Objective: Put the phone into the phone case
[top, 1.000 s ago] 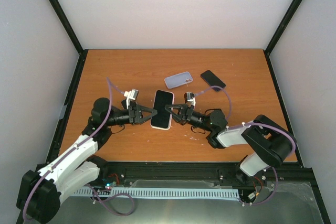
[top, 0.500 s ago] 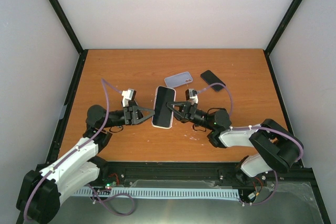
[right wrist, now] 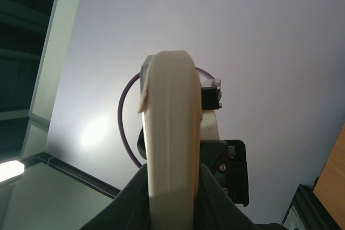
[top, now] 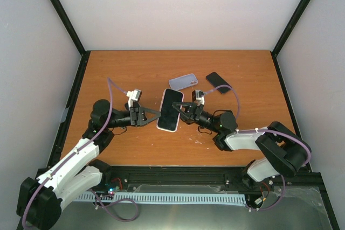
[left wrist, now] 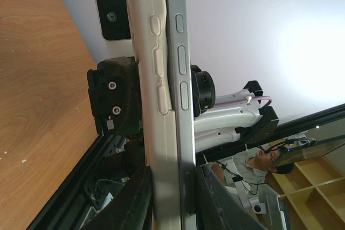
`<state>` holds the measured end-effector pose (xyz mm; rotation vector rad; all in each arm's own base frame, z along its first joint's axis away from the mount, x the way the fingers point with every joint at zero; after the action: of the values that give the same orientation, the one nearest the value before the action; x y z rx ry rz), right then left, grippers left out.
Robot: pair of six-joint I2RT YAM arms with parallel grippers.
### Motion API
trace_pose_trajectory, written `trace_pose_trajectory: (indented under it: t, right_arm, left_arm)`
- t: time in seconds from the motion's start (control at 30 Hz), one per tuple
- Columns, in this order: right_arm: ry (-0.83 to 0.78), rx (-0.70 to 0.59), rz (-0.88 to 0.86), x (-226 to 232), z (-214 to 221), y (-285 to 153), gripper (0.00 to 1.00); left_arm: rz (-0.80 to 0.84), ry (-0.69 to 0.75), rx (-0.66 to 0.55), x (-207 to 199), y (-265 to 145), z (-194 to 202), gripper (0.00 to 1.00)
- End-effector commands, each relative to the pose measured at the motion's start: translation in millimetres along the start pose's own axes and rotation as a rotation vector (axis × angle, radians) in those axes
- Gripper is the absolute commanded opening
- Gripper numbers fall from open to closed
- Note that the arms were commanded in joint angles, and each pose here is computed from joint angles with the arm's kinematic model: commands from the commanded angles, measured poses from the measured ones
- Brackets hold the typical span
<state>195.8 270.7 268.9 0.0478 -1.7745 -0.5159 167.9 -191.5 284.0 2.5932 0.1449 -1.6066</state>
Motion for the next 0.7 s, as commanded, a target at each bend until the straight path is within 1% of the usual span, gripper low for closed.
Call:
trace_pose_trajectory:
  t: [0.0, 0.03, 0.2, 0.27, 0.33, 0.57, 0.67]
  right_arm:
    - [-0.102, -0.006, -0.213, 48.5, -2.1, 3.1, 0.18]
    - [-0.108, -0.005, -0.223, 51.9, -1.8, 3.3, 0.18]
    - [-0.143, -0.006, -0.284, 75.3, -0.5, 1.0, 0.17]
    - [-0.153, -0.004, -0.305, 83.5, 0.3, 0.3, 0.17]
    - [-0.156, -0.004, -0.318, 88.4, 0.8, -0.3, 0.17]
    - [-0.153, -0.003, -0.322, 90.0, 3.0, -0.4, 0.17]
    - [-0.147, -0.008, -0.309, 86.1, 2.8, -0.4, 0.17]
  left_arm:
    - [0.033, 0.092, -0.023, -20.2, -0.2, -8.2, 0.23]
    - [0.040, 0.093, -0.022, -21.5, -0.7, -7.3, 0.27]
    - [0.087, 0.109, -0.019, -29.7, -3.8, -2.9, 0.50]
    - [0.108, 0.112, -0.016, -32.0, -4.4, -1.7, 0.57]
    - [0.122, 0.116, -0.014, -33.8, -4.7, -1.5, 0.59]
    - [0.133, 0.113, 0.003, -33.1, -0.5, 0.8, 0.60]
    - [0.145, 0.120, 0.011, -36.0, 0.5, 1.1, 0.66]
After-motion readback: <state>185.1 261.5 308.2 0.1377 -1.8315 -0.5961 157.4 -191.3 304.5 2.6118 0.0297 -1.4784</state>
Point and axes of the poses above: each gripper's point midway between its finger pads, its own y axis out along the fingers, its own x axis along the line the jaws close on, z = x × y, the point moved 5 cm from there along -y, back along the fingers, and after that the axes turned 2 degrees about y, right-handed, at the moved point
